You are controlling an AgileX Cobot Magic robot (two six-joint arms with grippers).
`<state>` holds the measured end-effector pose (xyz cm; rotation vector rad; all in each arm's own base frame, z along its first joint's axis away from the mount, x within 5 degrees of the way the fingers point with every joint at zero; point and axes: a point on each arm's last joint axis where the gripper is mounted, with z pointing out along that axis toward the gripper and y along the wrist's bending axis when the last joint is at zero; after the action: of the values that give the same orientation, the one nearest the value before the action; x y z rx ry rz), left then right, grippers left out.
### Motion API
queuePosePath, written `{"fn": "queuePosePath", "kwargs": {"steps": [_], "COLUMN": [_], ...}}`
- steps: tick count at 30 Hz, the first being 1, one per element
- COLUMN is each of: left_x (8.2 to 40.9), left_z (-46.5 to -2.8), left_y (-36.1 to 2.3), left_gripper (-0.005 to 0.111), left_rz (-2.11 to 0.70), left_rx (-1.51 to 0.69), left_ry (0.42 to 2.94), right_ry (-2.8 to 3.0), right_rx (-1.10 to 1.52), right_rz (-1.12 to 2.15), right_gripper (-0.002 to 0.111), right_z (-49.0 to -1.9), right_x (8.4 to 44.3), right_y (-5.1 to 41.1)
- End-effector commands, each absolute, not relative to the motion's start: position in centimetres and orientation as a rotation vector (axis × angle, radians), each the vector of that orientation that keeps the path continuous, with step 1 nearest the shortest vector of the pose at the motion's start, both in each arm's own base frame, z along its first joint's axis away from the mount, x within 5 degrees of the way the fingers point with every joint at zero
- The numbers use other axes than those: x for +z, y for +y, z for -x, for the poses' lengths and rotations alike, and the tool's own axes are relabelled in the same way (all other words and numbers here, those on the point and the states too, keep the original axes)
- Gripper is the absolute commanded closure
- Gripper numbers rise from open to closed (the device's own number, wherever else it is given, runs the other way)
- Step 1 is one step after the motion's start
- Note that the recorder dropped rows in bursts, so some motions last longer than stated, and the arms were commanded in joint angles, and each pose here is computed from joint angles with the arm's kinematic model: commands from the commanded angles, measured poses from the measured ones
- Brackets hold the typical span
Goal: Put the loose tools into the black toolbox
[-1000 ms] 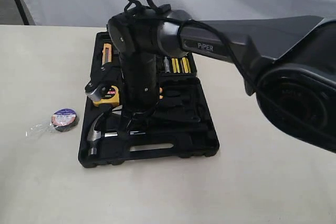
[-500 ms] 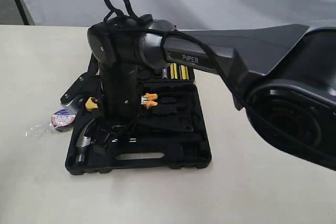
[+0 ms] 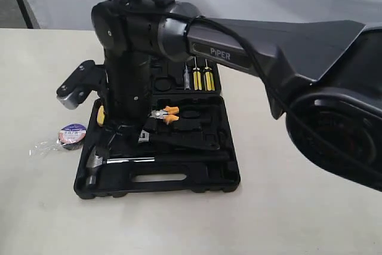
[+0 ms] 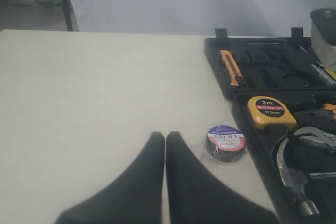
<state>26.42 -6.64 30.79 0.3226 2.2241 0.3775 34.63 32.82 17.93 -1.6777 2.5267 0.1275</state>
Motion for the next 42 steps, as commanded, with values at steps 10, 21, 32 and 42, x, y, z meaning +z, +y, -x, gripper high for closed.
{"fn": "queuePosePath", "kwargs": {"steps": [10, 21, 32, 42], "left_x": [30.7, 30.7, 30.7, 30.7], "left_z": [-26.3, -26.3, -26.3, -26.3], "left_y": [-6.6, -6.6, -6.6, -6.6], "left_gripper": [0.105, 0.105, 0.105, 0.105], "left_rz": [-0.306, -0.306, -0.306, -0.306], "left_rx": [0.348, 0.348, 0.348, 0.348], "left_ry": [2.223, 2.223, 2.223, 2.223], "right_ry": [2.684, 2.68, 2.624, 2.694], "right_rx": [-0.015, -0.036, 0.368, 0.382], "right_rz": [1.642, 1.622, 1.448, 1.453], "right_gripper": [0.109, 0.109, 0.109, 0.109], "right_z": [-35.2, -36.5, -36.4, -36.5], "right_x": [15.0, 15.4, 19.9, 15.2], "right_y": [29.5, 28.0, 30.7, 31.9]}}
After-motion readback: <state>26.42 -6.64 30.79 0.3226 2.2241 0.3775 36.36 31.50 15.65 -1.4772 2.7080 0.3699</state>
